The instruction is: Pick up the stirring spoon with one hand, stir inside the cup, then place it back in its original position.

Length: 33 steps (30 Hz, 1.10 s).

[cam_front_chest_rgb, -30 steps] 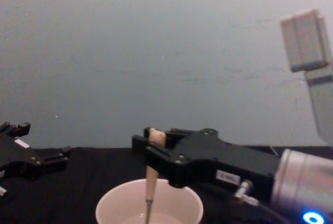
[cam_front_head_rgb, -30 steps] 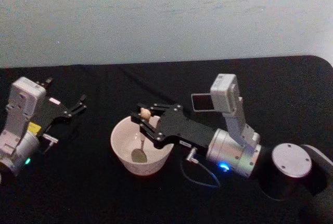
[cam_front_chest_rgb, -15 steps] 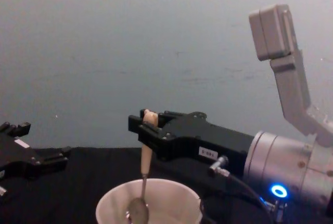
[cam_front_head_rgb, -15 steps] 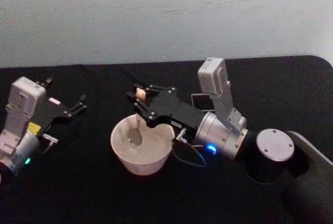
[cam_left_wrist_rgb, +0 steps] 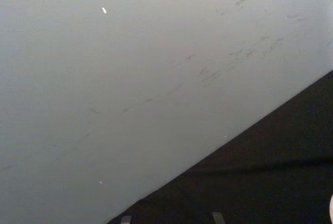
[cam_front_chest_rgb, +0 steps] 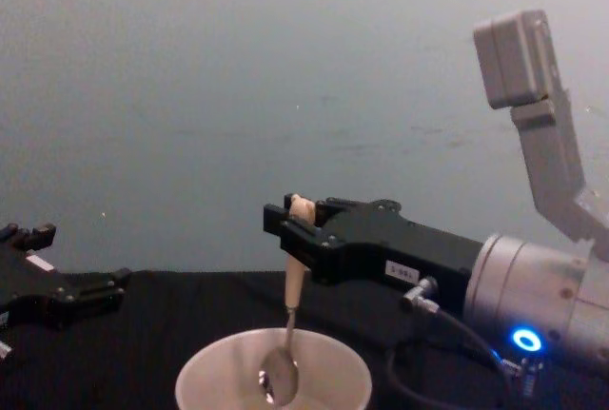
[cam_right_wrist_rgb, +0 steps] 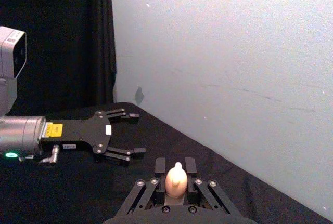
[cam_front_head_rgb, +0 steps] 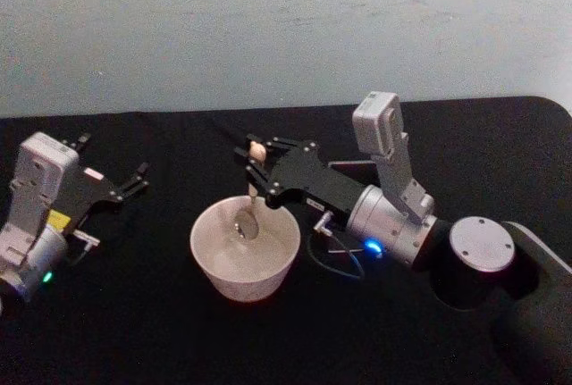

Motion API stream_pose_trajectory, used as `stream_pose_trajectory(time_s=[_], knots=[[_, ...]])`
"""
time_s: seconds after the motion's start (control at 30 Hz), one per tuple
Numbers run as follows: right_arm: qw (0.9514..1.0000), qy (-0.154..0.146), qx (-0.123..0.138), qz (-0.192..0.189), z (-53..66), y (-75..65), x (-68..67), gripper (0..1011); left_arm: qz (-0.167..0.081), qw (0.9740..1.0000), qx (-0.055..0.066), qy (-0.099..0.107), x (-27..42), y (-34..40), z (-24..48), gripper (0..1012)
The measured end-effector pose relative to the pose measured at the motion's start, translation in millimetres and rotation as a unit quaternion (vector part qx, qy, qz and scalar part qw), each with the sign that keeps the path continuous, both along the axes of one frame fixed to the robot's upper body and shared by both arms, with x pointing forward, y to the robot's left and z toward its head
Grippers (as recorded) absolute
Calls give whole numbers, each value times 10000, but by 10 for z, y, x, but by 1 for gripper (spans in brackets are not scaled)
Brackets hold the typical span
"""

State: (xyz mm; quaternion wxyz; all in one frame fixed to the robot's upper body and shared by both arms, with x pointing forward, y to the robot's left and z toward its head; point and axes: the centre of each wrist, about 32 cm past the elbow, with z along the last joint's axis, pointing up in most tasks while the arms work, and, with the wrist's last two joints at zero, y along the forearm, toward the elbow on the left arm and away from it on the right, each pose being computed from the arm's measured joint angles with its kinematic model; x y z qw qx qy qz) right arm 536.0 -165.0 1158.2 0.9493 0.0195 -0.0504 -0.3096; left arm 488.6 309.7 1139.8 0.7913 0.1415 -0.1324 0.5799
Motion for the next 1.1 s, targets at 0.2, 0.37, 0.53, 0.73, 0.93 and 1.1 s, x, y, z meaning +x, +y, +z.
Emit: stream_pose_trajectory(time_s=[0.2, 0.37, 0.53, 0.73, 0.93, 1.1], knots=[[10000, -36, -30, -67, 17, -99, -24, 211, 0, 10000, 0, 0, 0, 0, 0, 1001], [9999, -55, -58, -93, 21, -193, -81, 211, 0, 10000, 0, 0, 0, 0, 0, 1002], [10000, -13, -73, -40, 15, -287, -193, 211, 0, 10000, 0, 0, 0, 0, 0, 1001], [9998, 89, -89, 163, -5, -303, -334, 211, 0, 10000, 0, 0, 0, 0, 0, 1001], [9992, 180, -51, 353, -28, -208, -408, 211, 0, 10000, 0, 0, 0, 0, 0, 1001], [9988, 231, 24, 425, -35, -66, -399, 210, 0, 10000, 0, 0, 0, 0, 0, 1001]])
